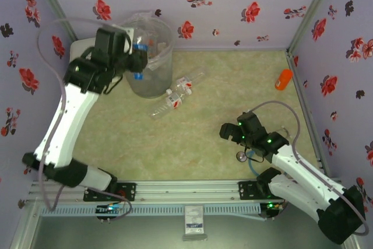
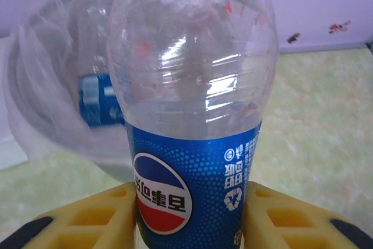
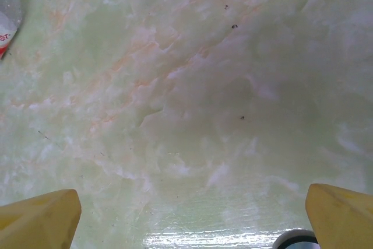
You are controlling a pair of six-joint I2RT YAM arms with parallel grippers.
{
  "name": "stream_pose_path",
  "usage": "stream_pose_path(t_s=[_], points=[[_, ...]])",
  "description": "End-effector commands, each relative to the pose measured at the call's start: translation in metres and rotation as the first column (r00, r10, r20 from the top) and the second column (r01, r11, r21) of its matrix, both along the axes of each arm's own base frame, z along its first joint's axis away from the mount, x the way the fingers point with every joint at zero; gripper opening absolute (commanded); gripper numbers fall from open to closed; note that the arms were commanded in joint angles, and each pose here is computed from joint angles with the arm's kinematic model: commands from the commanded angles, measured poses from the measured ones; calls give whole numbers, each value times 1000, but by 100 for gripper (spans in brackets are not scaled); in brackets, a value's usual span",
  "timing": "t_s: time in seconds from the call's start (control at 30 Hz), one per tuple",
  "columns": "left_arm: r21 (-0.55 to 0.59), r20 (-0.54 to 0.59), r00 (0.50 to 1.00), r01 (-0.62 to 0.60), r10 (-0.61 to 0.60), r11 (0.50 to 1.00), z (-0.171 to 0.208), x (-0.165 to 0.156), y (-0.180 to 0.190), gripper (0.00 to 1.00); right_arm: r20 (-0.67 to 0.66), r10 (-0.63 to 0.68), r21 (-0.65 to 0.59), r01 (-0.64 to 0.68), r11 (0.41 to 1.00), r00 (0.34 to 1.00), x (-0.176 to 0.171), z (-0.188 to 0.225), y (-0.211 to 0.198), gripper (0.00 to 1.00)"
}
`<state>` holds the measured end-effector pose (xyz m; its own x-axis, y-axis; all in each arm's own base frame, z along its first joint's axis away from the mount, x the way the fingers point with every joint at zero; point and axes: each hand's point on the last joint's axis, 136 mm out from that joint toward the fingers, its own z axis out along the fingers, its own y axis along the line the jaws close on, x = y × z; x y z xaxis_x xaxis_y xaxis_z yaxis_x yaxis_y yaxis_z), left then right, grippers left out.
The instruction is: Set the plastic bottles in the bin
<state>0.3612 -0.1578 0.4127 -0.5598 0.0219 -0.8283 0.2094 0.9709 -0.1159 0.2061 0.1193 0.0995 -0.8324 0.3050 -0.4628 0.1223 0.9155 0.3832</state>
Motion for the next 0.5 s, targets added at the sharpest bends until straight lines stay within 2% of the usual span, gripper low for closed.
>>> stream_pose_path(t_s=[0.0,0.23,0.37,0.47], points=[[47,-21,998,61,-60,997,-2,36,-7,36,17,-11,-41,12,999,1000,-2,9,-11,99],[57,-40,998,56,-53,997,-13,102,-13,34,-1,-15,-73,15,997,1000,-10,-2,-20,99],[59,-56,993,107,-103,993,-35,125,-28,32,-3,-14,-84,13,996,1000,-10,-3,-21,99],[73,-128,985,129,-119,989,-64,131,-33,35,-1,-16,-87,16,996,1000,-10,-3,-21,100]])
